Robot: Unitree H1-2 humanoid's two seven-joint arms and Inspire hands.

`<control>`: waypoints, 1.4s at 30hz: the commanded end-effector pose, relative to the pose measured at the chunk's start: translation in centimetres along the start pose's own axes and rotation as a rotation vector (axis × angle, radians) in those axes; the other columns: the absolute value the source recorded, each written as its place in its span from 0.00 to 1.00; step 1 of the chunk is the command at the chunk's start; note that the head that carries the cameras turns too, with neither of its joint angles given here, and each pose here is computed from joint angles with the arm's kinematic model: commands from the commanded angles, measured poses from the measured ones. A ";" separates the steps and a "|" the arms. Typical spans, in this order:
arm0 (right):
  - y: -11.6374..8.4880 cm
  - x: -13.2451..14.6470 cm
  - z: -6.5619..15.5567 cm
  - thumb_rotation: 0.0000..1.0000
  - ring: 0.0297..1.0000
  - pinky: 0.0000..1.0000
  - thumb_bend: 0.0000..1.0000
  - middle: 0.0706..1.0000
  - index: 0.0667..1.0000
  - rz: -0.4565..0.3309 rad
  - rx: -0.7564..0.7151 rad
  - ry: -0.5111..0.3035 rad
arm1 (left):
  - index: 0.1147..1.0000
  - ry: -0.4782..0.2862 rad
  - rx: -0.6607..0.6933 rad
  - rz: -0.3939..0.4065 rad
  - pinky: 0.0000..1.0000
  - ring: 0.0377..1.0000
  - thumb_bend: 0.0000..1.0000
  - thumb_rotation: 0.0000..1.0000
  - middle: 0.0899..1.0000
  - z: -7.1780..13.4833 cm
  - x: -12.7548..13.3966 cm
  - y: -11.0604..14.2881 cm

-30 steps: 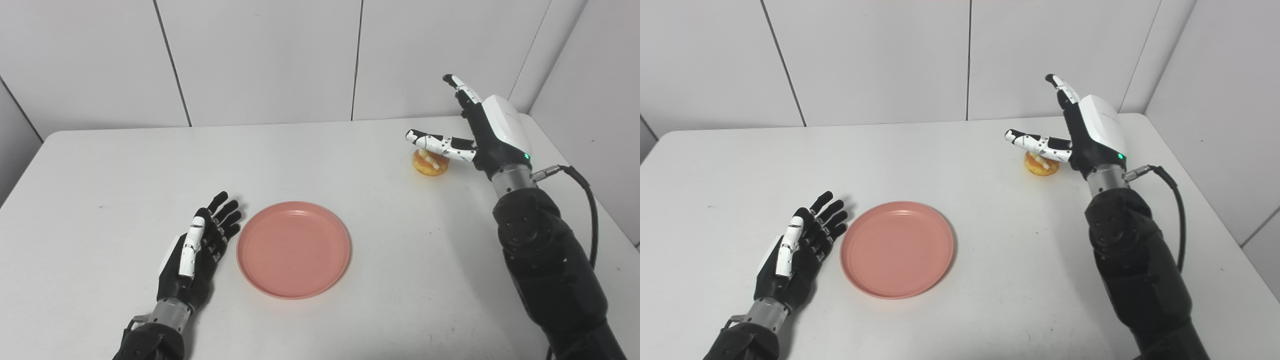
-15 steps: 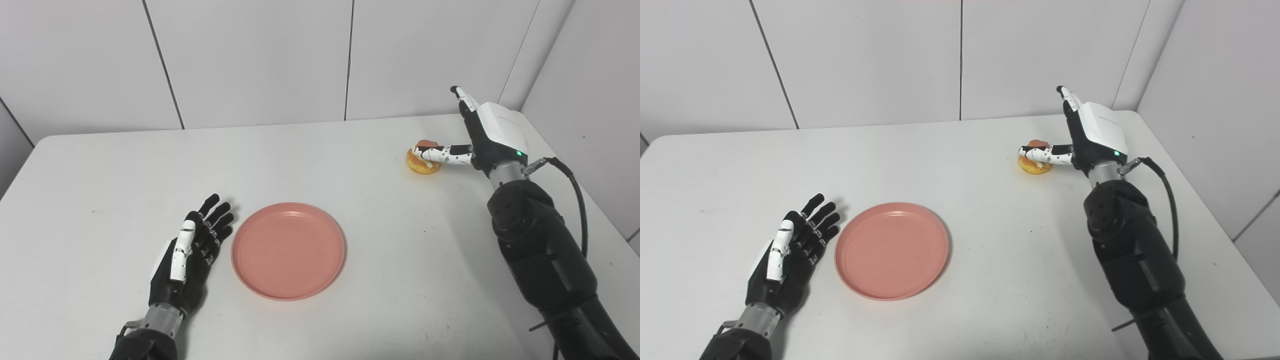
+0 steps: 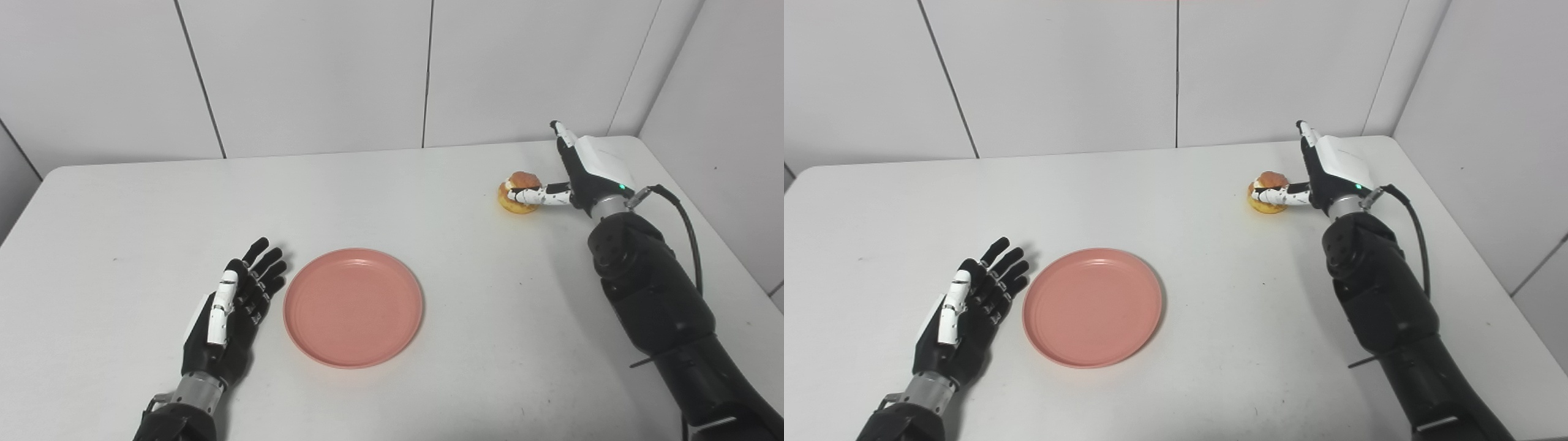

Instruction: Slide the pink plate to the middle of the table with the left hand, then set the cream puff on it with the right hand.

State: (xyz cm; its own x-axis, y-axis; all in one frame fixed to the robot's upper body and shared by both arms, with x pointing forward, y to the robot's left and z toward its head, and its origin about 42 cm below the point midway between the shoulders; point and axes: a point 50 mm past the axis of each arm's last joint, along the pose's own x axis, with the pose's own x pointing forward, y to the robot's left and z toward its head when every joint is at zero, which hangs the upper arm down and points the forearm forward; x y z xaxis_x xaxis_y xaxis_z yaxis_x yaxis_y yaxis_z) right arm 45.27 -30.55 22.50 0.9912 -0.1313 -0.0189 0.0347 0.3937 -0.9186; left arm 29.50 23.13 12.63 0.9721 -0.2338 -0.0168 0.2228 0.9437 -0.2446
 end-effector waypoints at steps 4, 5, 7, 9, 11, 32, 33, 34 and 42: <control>-2.6 2.2 1.6 0.50 0.90 0.77 0.85 0.95 0.97 -0.074 -0.011 -0.053 | 0.88 0.022 0.005 0.000 0.94 0.92 0.45 1.00 0.90 0.0 0.0 0.2; -2.5 2.4 1.7 0.50 0.90 0.77 0.85 0.95 0.97 -0.070 -0.011 -0.047 | 0.88 0.023 0.003 0.000 0.94 0.92 0.45 1.00 0.90 0.0 0.0 0.1; -2.3 2.8 1.8 0.49 0.89 0.76 0.85 0.95 0.97 -0.059 -0.007 -0.037 | 0.88 0.021 0.004 0.000 0.94 0.91 0.44 1.00 0.90 0.1 0.0 0.1; -2.0 3.0 1.9 0.48 0.88 0.75 0.86 0.94 0.97 -0.050 -0.003 -0.032 | 0.88 0.019 0.004 -0.001 0.95 0.92 0.44 1.00 0.90 0.1 -0.1 0.2; -1.7 3.3 2.0 0.48 0.89 0.75 0.86 0.94 0.97 -0.039 0.003 -0.024 | 0.88 0.017 0.003 -0.002 0.94 0.91 0.44 1.00 0.90 0.1 -0.1 0.2; -0.6 5.5 4.1 0.42 0.86 0.73 0.86 0.91 0.91 0.002 0.039 -0.047 | 0.88 0.019 -0.005 -0.001 0.94 0.91 0.45 1.00 0.90 0.5 -0.3 0.1; -0.6 5.5 4.1 0.42 0.86 0.72 0.86 0.91 0.91 0.002 0.040 -0.048 | 0.88 0.019 -0.006 0.000 0.94 0.91 0.45 1.00 0.90 0.5 -0.3 0.1; -0.6 5.5 4.2 0.41 0.85 0.72 0.87 0.91 0.91 0.000 0.041 -0.052 | 0.88 0.019 -0.004 0.000 0.94 0.91 0.45 1.00 0.90 0.5 -0.3 0.1; -0.3 6.0 4.4 0.37 0.84 0.70 0.88 0.90 0.88 -0.002 0.059 -0.060 | 0.88 0.016 -0.010 -0.004 0.95 0.91 0.46 1.00 0.90 0.5 -0.2 0.0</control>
State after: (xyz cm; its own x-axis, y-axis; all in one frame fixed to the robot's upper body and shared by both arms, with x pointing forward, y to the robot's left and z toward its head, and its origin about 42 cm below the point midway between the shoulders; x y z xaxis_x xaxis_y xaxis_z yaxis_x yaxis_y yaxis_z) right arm 50.24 -28.25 20.44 0.9860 -0.1227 -0.1131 -0.0462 0.4505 -0.8916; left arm 29.43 23.19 12.92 0.9701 -0.2410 -0.0306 0.2261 0.9417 -0.2492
